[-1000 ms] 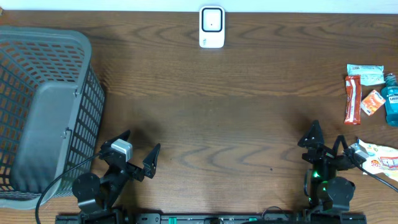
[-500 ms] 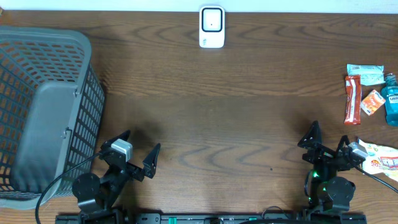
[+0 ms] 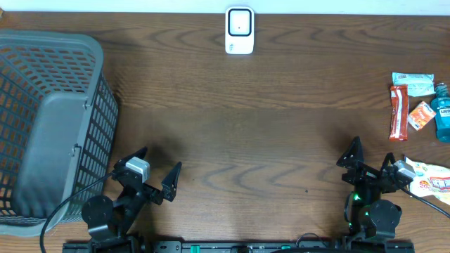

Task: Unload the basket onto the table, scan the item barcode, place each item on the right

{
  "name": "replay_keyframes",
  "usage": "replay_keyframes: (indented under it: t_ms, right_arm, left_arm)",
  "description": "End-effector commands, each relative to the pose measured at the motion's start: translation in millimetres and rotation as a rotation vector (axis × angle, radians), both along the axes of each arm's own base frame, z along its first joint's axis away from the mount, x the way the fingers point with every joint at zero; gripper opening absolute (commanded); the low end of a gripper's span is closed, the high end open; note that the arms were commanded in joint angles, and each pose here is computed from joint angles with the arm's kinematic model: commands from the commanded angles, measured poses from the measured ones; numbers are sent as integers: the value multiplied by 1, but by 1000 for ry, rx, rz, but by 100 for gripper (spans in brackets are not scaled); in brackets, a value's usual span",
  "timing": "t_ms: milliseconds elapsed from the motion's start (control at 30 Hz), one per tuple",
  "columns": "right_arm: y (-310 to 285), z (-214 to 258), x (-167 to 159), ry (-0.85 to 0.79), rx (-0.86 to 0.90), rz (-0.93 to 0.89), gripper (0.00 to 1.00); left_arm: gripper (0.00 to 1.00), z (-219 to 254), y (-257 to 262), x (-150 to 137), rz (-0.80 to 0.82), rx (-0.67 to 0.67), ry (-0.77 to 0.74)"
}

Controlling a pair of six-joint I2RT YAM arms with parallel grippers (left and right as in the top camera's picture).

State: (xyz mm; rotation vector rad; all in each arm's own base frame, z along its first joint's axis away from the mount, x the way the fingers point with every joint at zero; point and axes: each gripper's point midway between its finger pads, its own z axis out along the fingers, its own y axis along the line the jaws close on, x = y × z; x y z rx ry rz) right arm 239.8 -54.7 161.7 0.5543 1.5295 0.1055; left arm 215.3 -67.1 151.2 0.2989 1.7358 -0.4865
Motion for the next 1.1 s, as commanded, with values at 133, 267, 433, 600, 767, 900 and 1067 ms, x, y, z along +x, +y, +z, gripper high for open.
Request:
replay_keyframes:
  t_ms: [133, 267, 433, 600, 767, 900, 1067]
  right_arm:
    - [-4, 0, -1, 2, -17, -21, 99]
    - [-4, 0, -1, 2, -17, -21, 99]
    - [-4, 0, -1, 2, -17, -21, 99]
    - [-4, 0, -1, 2, -17, -21, 99]
    - [-4, 0, -1, 2, -17, -21, 99]
    - [-4, 0, -1, 2, -17, -21, 99]
    - [-4, 0, -1, 2, -17, -21, 99]
  left_arm:
    - [98, -11, -2, -2, -11, -15, 35]
    - [98, -11, -2, -2, -11, -15, 35]
    - [98, -8, -2, -2, -12, -12, 24]
    - [98, -10, 1, 1, 13, 40, 7]
    - [98, -12, 8, 6, 72, 64, 7]
    - [98, -13, 43, 19, 322, -4, 41]
    - [98, -10, 66, 27, 457, 9, -11]
